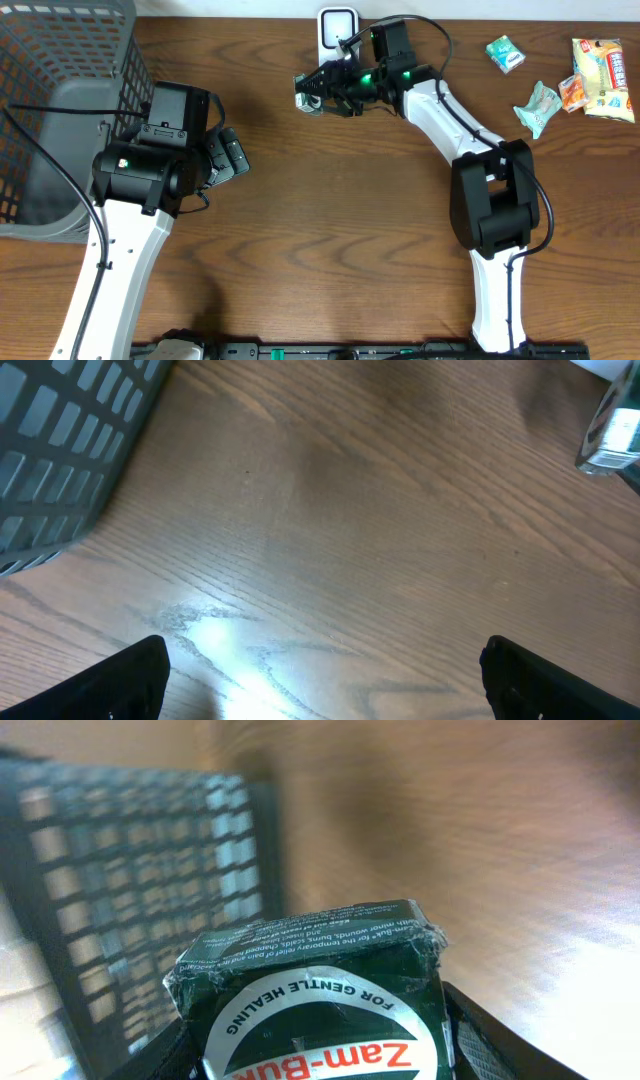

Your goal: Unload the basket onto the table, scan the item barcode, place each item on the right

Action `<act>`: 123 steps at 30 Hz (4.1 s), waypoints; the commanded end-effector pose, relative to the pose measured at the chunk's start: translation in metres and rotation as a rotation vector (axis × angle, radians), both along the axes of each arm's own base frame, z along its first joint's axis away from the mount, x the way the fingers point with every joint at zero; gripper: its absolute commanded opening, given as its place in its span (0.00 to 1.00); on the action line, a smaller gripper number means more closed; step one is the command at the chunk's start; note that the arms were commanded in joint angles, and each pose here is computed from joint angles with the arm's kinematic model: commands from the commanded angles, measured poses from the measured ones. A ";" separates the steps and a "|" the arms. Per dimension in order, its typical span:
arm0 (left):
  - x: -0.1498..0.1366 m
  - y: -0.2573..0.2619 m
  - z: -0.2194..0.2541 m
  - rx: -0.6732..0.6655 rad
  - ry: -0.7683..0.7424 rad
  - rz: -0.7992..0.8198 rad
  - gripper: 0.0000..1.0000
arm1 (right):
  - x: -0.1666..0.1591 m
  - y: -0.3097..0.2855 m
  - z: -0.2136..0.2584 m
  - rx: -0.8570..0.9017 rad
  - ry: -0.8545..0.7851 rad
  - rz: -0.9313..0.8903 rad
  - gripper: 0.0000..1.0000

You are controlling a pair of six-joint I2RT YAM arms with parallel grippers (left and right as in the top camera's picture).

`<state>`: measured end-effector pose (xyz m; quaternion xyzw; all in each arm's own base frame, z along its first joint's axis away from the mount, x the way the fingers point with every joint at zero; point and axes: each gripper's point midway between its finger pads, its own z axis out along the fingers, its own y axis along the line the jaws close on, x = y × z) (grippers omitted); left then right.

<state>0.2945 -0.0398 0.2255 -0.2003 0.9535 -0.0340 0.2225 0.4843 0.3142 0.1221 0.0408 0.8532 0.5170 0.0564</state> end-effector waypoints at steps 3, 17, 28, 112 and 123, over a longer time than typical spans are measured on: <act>0.000 0.003 0.002 0.007 -0.005 0.009 0.98 | 0.033 -0.023 -0.038 -0.356 -0.237 -0.120 0.40; 0.000 0.003 0.002 0.007 -0.005 0.009 0.98 | 0.084 -0.046 -0.020 -0.607 -0.675 -0.127 0.45; 0.000 0.003 0.002 0.007 -0.005 0.009 0.98 | 0.131 -0.073 0.025 -0.843 -1.003 -0.266 0.42; 0.000 0.003 0.002 0.007 -0.005 0.009 0.98 | 0.079 -0.452 0.009 -1.297 -0.353 -0.607 0.99; 0.000 0.003 0.002 0.007 -0.005 0.009 0.98 | -0.010 -0.393 0.131 -1.092 -0.345 -0.597 0.99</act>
